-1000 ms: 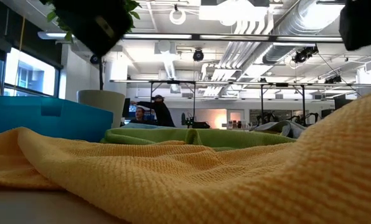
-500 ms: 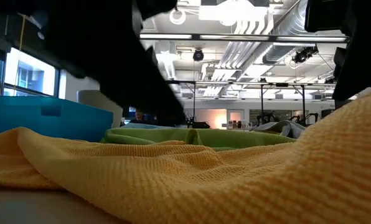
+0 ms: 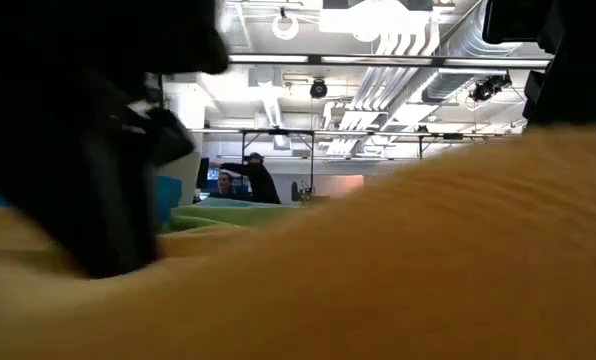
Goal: Fold microfiber towels
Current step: Move the orange microfiber towel to the bottom left of the table
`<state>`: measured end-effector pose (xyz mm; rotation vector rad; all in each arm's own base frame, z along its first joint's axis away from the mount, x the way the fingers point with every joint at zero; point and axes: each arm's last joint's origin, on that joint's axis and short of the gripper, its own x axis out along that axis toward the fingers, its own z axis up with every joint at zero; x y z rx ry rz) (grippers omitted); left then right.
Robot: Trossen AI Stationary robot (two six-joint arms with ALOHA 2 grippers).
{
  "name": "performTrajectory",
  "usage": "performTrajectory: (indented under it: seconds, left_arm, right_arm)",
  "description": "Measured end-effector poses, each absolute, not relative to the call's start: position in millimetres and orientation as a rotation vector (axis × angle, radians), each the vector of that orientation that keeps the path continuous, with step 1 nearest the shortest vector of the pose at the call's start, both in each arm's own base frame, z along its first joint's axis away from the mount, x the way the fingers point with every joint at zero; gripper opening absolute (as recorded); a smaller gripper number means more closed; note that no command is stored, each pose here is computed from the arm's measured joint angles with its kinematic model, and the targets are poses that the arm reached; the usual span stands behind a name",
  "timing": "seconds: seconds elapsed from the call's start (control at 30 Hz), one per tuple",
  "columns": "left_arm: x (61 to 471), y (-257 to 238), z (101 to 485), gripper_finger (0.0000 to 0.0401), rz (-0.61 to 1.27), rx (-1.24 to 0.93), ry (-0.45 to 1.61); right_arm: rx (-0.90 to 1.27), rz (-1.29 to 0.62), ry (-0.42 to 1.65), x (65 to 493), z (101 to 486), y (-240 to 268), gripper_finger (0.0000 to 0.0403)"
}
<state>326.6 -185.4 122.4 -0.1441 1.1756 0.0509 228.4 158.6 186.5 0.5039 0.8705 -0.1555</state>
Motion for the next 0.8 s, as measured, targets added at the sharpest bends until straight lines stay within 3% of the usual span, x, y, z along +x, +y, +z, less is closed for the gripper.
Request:
performTrajectory:
  seconds: [0.33,0.8]
  left_arm:
    - [285.9,-231.5,122.9,0.0113,-0.144,-0.106,1.375]
    - [287.3,-219.0,134.7,0.0113,-0.145,-0.103,1.393]
  right_arm:
    - [0.285,-0.186,0.789,229.8,187.5,154.3,0.0126]
    - [0.245,-0.256,0.747,244.5,189.3,133.4,0.0126]
